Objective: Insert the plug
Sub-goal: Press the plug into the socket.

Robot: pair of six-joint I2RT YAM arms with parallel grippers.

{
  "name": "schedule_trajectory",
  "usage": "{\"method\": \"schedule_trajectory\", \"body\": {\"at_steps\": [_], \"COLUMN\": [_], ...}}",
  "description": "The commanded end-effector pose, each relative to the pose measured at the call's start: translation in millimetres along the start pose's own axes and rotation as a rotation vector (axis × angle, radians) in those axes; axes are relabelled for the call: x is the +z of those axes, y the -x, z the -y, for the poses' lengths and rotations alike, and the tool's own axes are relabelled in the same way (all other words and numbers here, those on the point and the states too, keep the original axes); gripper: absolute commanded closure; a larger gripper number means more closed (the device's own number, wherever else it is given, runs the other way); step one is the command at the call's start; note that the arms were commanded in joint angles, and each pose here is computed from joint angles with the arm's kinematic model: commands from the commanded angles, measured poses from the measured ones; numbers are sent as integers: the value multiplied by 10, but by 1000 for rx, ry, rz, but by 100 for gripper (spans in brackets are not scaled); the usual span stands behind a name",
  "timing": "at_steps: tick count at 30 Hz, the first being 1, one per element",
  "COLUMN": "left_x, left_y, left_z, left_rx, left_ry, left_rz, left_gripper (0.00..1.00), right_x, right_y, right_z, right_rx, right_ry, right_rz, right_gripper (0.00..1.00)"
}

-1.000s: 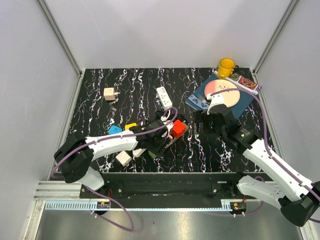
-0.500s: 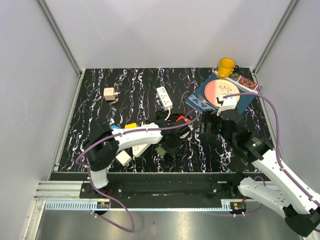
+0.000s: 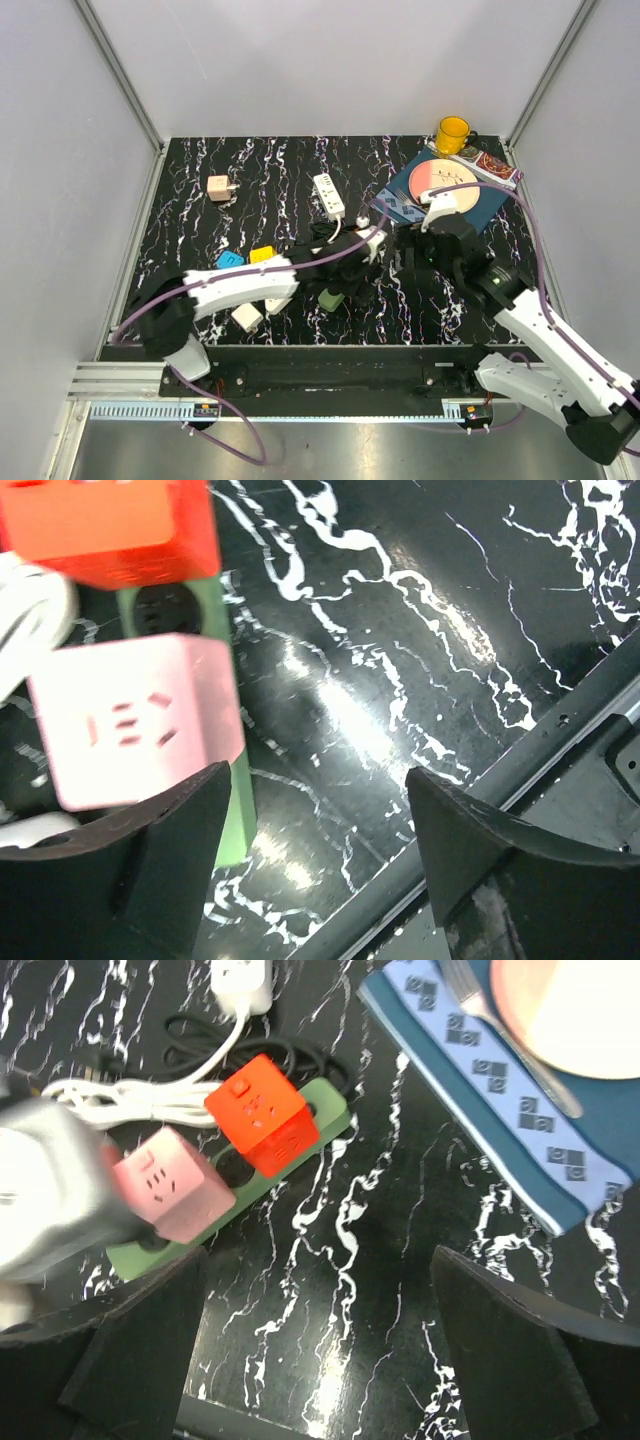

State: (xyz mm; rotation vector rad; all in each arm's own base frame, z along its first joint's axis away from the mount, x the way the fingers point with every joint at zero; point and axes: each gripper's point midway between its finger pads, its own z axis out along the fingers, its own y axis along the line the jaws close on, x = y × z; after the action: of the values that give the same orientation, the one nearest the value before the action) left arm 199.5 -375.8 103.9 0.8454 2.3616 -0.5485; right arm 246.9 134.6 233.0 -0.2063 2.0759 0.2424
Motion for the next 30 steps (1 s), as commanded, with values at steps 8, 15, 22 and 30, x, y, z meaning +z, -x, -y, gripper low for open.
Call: {"method": "schedule_trajectory", "body": {"at_steps": [8, 15, 22, 30], "left_x": [-854, -1439, -1926, -2278], "left_y": [134, 135, 90, 0], "left_z": [-762, -1393, -1958, -2332], "left_rx": [-121, -200, -202, -138], "left_ry": [191, 329, 517, 722], "left_rz": [267, 382, 456, 502], "left_gripper": [17, 13, 5, 1], "right_x": [262, 422, 577, 903], "right_y": [-179, -533, -799, -844], "right_z": [-629, -1011, -1217, -1187], "right_rx": [-123, -205, -361, -455], "right_ry": [308, 500, 493, 405], "right_rz": [-195, -401, -502, -527], "right_gripper": [7, 13, 12, 12]}}
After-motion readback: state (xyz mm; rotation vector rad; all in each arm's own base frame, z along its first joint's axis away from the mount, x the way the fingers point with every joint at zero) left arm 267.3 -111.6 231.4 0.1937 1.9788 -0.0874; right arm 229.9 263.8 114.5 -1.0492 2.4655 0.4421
